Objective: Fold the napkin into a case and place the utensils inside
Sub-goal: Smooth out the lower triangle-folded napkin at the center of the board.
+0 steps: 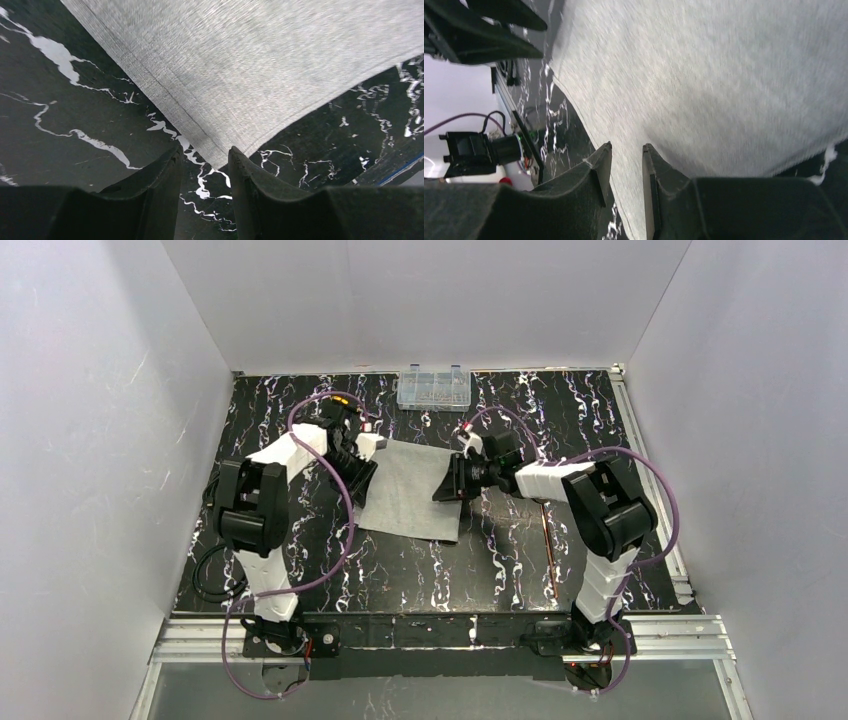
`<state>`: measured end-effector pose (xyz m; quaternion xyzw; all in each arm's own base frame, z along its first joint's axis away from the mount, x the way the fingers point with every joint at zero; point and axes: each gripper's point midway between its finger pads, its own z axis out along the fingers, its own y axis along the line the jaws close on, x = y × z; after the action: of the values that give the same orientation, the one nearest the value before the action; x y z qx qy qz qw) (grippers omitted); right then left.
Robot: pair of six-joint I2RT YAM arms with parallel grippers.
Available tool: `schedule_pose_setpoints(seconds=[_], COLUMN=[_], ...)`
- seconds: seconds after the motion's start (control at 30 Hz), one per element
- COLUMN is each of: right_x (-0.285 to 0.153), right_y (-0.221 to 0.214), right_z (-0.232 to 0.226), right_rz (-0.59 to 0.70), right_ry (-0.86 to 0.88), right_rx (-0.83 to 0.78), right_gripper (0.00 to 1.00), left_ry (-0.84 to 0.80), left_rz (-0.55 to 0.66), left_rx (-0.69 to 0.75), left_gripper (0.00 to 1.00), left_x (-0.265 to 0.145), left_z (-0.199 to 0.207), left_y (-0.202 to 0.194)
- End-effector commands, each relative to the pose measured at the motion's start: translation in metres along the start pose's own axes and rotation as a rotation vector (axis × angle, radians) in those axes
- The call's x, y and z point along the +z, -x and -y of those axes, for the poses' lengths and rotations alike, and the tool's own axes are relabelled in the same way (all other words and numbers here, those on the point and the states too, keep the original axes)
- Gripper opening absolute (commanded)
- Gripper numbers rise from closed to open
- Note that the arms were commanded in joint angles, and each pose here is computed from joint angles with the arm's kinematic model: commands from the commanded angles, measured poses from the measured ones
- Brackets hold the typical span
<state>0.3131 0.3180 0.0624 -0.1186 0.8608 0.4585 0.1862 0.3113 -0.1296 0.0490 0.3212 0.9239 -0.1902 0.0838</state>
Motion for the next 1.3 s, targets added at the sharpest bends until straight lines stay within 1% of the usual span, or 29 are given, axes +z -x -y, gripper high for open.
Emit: schedule_pose_setpoints(seconds=[0.0,0.13,0.3,0.47,0.57,0.7,0.8,0.97,1.07,1.13,1.2,1.27], right_x=[-0.012,-0.009,-0.002,0.004,0.007,0.006,0.007,0.014,0.014,0.014,0.014,0.015], right_y=[0.004,-0.007,-0.007,-0.001,0.002,0.003,0.010,0.037,0.059,0.071,0.078,0.081], right_z=[-0.023,-0.027,-0.030,-0.031,-0.030,-0.029,-0.025,-0.003,0.021,0.029,0.031,0.034], right_rz=[0.046,0.018,0.009,0.000,-0.017,-0.033,-0.030,-0.003,0.030,0.049,0.061,0.064], right_ry=[0.060,0.090,0.106,0.116,0.104,0.090,0.085,0.084,0.074,0.096,0.106,0.103], right_rx=[-0.023,-0.013,-0.012,-0.014,-0.026,-0.042,-0.039,-0.009,0.023,0.044,0.050,0.050], right_gripper=[0.38,0.38,0.38,0.37,0.36,0.36,0.36,0.36,0.35,0.34,0.33,0.33], left_ry=[0.033,-0.015,-0.083,-0.185,-0.216,-0.195,-0.147,-0.046,-0.015,-0.009,-0.012,-0.005], left_rz=[-0.092,-0.092,-0.113,-0.110,-0.113,-0.150,-0.169,-0.122,-0.116,-0.118,-0.094,-0.063], left_rx=[-0.071,-0.090,-0.130,-0.175,-0.182,-0.178,-0.175,-0.153,-0.154,-0.153,-0.135,-0.112], left_gripper=[0.37,0.38,0.39,0.35,0.34,0.33,0.32,0.30,0.21,0.16,0.16,0.20], left_x=[0.015,0.020,0.027,0.025,0.023,0.024,0.024,0.016,0.015,0.012,0.005,-0.010], left_z=[-0.011,-0.004,0.005,0.021,0.029,0.027,0.019,0.003,-0.003,-0.003,0.000,0.004], left_y=[-0.022,-0.022,-0.024,-0.025,-0.028,-0.040,-0.044,-0.031,-0.028,-0.028,-0.025,-0.017])
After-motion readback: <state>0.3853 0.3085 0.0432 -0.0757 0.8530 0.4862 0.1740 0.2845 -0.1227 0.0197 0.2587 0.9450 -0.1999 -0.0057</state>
